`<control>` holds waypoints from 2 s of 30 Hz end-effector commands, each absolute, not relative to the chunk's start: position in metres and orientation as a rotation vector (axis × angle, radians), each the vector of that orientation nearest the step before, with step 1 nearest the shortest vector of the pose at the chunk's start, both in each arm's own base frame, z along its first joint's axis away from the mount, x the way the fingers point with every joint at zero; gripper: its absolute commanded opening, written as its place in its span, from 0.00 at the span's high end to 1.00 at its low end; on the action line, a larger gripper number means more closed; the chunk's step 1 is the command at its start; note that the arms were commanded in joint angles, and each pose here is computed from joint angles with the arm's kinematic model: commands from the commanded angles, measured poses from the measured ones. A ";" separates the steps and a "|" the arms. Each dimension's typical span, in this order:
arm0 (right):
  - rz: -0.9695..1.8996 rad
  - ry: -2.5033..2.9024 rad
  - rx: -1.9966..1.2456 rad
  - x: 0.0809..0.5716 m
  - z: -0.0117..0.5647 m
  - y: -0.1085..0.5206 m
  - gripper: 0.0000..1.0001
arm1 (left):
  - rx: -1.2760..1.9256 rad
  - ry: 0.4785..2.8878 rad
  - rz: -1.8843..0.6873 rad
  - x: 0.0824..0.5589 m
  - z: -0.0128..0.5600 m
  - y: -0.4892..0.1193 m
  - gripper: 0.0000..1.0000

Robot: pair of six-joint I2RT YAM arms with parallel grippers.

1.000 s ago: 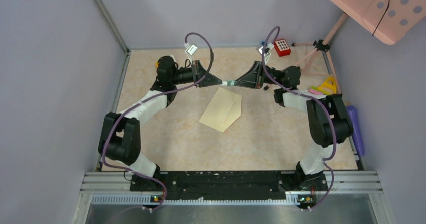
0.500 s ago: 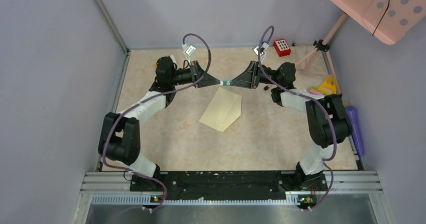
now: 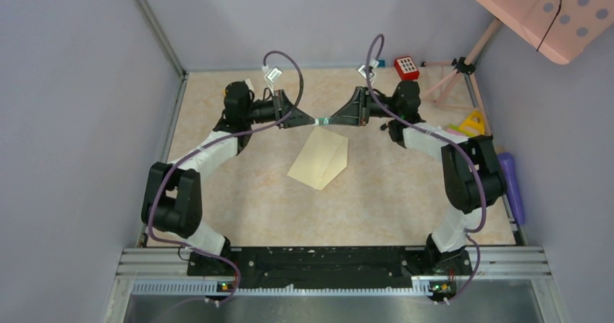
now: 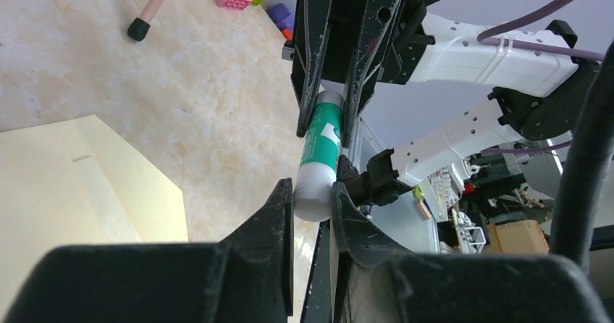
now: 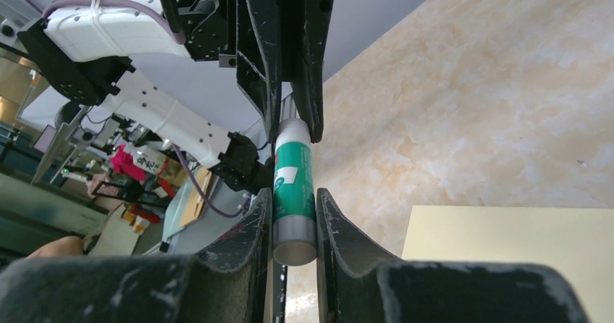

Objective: Place the letter into the envelope and seal it
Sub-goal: Close the solid glue cap on the solid glue, then place the solid glue at the center of the board.

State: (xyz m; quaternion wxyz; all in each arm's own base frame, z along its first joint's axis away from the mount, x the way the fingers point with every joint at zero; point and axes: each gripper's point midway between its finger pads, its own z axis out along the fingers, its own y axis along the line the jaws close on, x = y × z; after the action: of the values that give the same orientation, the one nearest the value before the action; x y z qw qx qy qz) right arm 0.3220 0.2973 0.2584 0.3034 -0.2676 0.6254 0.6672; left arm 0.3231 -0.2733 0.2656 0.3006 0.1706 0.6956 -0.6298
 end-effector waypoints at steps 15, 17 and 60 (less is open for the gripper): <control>1.962 1.509 -1.051 0.237 0.289 0.390 1.00 | 0.631 1.766 -1.724 0.288 0.282 -0.305 1.00; 1.947 1.521 -1.049 0.238 0.286 0.390 1.00 | 0.631 1.764 -1.721 0.288 0.283 -0.305 1.00; 0.307 2.280 -0.333 0.457 0.074 0.165 1.00 | 0.354 2.102 -0.864 0.377 0.180 -0.198 0.06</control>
State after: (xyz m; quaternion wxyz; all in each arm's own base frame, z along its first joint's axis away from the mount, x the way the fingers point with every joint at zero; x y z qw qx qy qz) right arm 0.4407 0.1972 0.1088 0.4153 -0.1517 0.8672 0.2292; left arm 0.3706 -0.2148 0.1711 0.3672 0.1260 0.8305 -0.3995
